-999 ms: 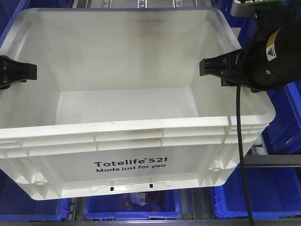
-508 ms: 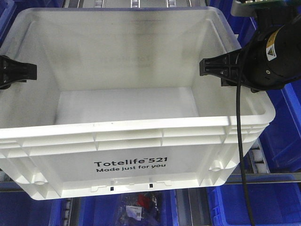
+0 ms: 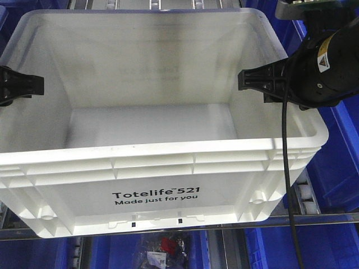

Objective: Place moving items into box and shelve
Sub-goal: 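Extend both arms to bring the tote over the roller shelf, then lower the tote onto the rollers and open both grippers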

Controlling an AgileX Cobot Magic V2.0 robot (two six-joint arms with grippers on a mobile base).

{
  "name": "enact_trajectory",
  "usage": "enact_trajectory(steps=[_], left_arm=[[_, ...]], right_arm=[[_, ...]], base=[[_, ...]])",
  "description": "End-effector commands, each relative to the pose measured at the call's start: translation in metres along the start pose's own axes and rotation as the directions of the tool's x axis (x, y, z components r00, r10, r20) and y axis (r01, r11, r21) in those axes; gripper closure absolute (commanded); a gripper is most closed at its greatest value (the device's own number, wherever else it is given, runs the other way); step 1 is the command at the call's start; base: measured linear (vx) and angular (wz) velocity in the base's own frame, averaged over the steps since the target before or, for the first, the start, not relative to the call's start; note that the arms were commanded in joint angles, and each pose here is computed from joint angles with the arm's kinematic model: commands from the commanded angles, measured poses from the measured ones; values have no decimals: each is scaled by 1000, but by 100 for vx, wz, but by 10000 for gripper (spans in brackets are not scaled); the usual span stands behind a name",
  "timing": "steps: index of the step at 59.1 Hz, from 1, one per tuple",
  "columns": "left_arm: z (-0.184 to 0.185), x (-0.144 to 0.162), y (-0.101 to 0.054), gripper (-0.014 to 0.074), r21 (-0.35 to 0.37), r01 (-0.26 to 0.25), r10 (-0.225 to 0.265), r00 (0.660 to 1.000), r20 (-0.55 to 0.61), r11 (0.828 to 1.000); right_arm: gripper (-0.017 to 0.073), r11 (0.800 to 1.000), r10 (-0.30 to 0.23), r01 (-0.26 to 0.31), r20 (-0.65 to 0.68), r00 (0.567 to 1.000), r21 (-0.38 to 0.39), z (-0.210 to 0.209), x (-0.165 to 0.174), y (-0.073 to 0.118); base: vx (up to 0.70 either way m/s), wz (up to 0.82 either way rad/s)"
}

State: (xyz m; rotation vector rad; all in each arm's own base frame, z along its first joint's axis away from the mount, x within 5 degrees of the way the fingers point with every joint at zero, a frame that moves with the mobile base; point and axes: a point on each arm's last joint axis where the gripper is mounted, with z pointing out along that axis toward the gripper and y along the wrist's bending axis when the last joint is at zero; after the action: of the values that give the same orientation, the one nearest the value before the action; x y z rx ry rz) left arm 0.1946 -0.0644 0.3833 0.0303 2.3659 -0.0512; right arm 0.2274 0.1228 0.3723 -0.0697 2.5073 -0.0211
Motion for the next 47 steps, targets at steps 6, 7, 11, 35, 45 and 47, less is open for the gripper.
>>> enact_trajectory(steps=[6, 7, 11, 35, 45, 47], left_arm=[[-22, -20, 2, 425, 25, -43, 37, 978, 207, 999], [-22, -20, 2, 425, 25, -43, 37, 978, 207, 999], [-22, -20, 2, 425, 25, -43, 37, 978, 207, 999], [-13, -22, -3, 425, 42, -78, 64, 960, 271, 996], [15, -20, -9, 425, 15, -174, 160, 935, 318, 985], [19, -20, -10, 425, -7, -203, 194, 925, 327, 979]], right_arm=[[449, 999, -27, 21, 161, 987, 41, -21, -16, -12], [449, 999, -27, 21, 161, 987, 41, -21, -16, -12], [449, 999, -27, 21, 164, 986, 39, -21, -16, -12], [449, 999, -38, 45, 269, 962, -17, -22, -26, -6], [449, 996, -75, 84, 307, 949, -18, -4, -36, 6], [449, 996, -79, 86, 306, 949, -8, 4, -38, 9]], base=[[0, 0], [0, 0], [0, 0], [0, 0], [0, 0], [0, 0]])
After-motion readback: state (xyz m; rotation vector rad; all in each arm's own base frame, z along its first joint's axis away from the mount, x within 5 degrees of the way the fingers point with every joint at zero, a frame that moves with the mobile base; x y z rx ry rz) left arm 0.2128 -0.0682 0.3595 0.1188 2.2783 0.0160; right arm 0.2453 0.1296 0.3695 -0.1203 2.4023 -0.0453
